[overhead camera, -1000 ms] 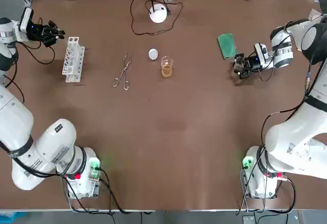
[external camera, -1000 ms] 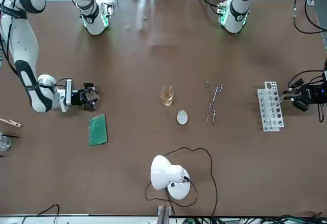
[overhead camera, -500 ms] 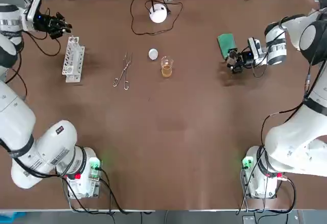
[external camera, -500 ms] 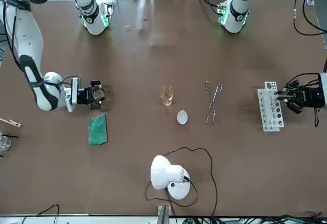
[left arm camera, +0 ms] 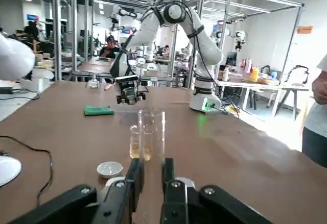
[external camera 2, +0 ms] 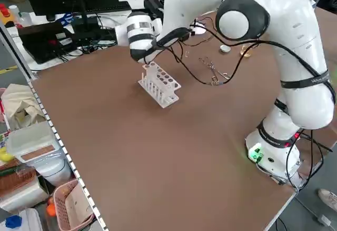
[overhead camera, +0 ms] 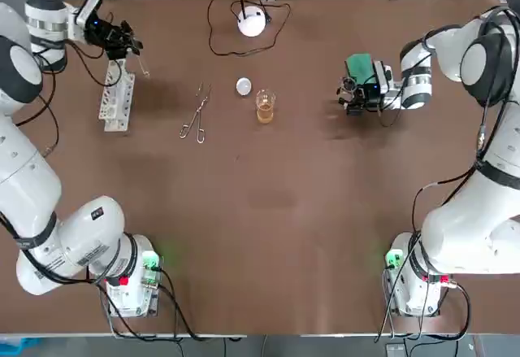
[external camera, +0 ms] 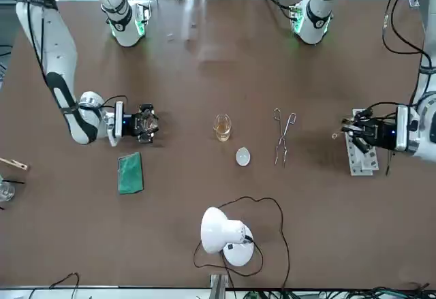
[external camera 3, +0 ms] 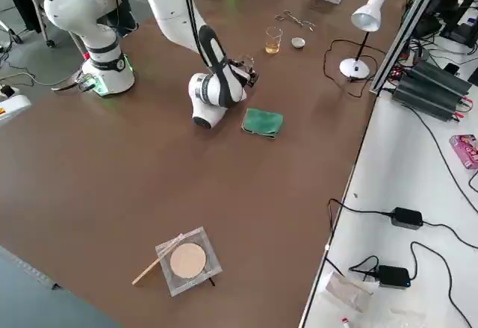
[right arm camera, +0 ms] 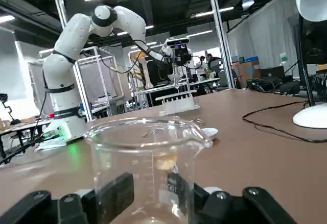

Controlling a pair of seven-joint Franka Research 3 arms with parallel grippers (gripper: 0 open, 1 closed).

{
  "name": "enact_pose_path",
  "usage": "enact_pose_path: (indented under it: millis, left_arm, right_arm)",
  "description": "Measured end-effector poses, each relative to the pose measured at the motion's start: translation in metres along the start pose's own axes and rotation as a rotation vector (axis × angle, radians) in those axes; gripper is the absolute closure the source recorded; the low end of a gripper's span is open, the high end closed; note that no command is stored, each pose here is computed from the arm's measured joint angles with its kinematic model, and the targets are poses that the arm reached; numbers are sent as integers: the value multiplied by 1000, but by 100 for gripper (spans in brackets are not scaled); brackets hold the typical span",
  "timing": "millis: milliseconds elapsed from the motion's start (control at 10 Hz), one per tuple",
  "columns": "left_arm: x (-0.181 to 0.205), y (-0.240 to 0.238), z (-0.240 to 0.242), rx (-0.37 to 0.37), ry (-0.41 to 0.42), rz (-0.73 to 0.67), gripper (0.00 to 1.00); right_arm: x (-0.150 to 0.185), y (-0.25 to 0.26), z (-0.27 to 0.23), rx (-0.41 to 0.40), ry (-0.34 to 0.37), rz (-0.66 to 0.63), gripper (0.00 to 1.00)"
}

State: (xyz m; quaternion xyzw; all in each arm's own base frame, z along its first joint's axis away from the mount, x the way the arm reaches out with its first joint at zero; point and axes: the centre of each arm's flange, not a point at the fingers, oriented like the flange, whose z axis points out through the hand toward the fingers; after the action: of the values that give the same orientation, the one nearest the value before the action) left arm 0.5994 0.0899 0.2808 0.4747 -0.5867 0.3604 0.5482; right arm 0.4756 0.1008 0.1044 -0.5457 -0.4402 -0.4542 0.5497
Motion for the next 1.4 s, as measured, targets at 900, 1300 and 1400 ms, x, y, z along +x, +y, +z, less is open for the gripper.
enact_pose_path:
  millis: [900, 1300, 1400]
  left_arm:
    - [41, -86, 179, 50, -193, -25, 79]
    - [49, -102, 249, 53, -277, -100, 79]
    - [52, -103, 265, 55, -298, -115, 79]
  right_arm:
    - [1, 1, 70, -57, 16, 32, 61]
    - [8, 11, 82, -58, -28, -88, 61]
    - [9, 12, 84, -55, -29, -99, 61]
